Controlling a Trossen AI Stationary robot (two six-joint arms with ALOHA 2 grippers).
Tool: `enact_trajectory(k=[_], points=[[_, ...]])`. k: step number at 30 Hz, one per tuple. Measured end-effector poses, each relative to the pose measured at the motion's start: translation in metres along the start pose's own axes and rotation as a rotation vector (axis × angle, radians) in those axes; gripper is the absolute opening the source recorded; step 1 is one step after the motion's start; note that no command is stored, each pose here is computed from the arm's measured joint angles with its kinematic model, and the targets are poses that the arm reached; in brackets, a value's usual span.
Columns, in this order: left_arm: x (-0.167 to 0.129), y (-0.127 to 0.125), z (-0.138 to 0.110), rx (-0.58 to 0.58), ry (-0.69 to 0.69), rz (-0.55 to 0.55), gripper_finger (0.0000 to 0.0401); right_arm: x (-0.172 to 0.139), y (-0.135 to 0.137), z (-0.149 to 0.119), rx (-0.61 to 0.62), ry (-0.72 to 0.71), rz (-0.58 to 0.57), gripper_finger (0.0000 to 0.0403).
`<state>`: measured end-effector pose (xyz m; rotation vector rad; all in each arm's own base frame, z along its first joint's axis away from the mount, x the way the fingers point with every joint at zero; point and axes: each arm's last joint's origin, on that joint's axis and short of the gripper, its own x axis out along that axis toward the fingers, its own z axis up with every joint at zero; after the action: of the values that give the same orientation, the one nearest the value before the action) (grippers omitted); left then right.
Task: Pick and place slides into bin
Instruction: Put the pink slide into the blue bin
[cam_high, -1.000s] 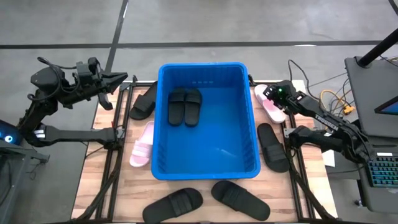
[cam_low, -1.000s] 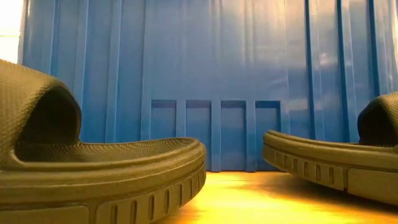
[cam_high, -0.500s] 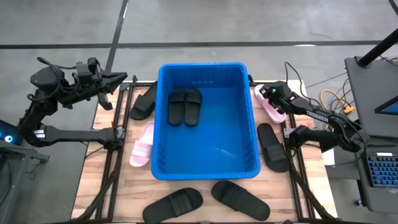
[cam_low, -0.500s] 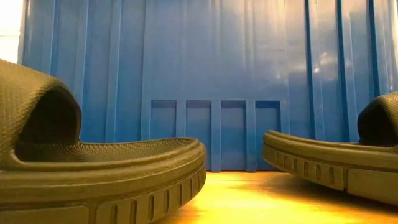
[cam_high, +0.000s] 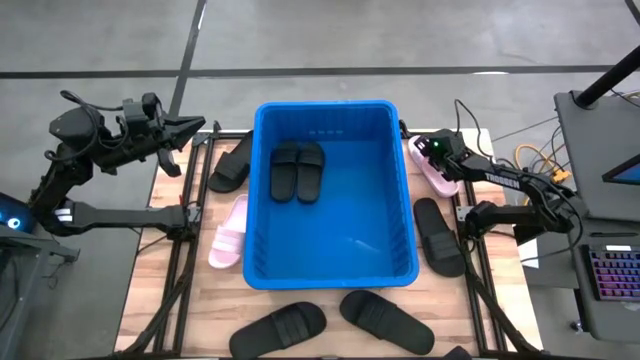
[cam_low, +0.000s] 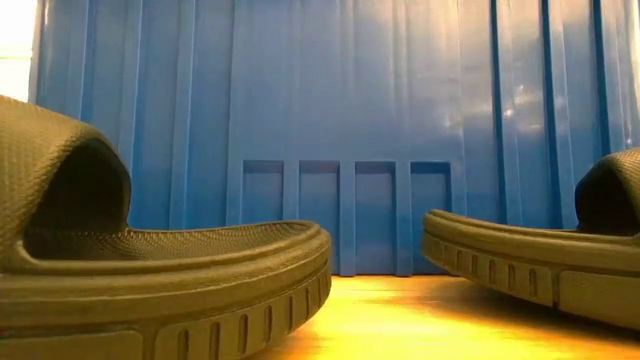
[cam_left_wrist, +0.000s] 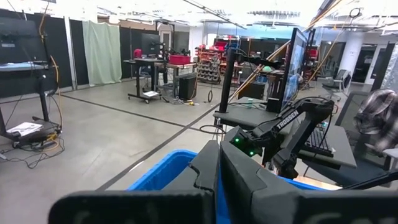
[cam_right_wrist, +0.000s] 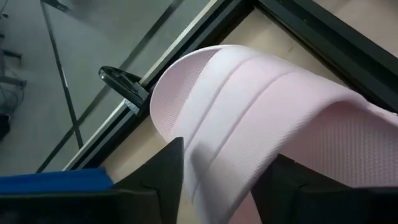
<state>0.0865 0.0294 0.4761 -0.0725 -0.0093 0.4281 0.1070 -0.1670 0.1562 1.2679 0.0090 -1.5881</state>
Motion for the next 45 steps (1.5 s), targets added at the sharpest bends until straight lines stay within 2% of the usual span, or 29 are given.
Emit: enact_trajectory(k=[8, 10, 20, 30, 35, 45], points=[[0.0, 0.0, 0.0, 0.0, 0.0, 0.0, 0.0, -0.004, 0.002, 0.002, -0.044, -0.003, 0.025, 0.0031], [0.0, 0.0, 0.0, 0.0, 0.0, 0.0, 0.0, -0.008, 0.005, 0.004, -0.052, -0.009, 0.049, 0.0015], [0.0, 0.0, 0.0, 0.0, -0.001, 0.0, 0.0, -0.048, 0.023, 0.024, -0.065, -0.093, 0.262, 0.001], [0.002, 0.0, 0.0, 0.0, 0.0, 0.0, 0.0, -0.112, 0.046, 0.052, -0.08, -0.173, 0.555, 0.0009], [0.004, -0.001, 0.0, 0.001, 0.007, 0.001, 0.0, -0.142, 0.061, 0.062, -0.133, -0.122, 0.726, 0.0009], [0.005, 0.0, -0.001, 0.003, 0.009, 0.018, 0.0, -0.186, 0.097, 0.076, -0.201, 0.129, 1.031, 0.0009]])
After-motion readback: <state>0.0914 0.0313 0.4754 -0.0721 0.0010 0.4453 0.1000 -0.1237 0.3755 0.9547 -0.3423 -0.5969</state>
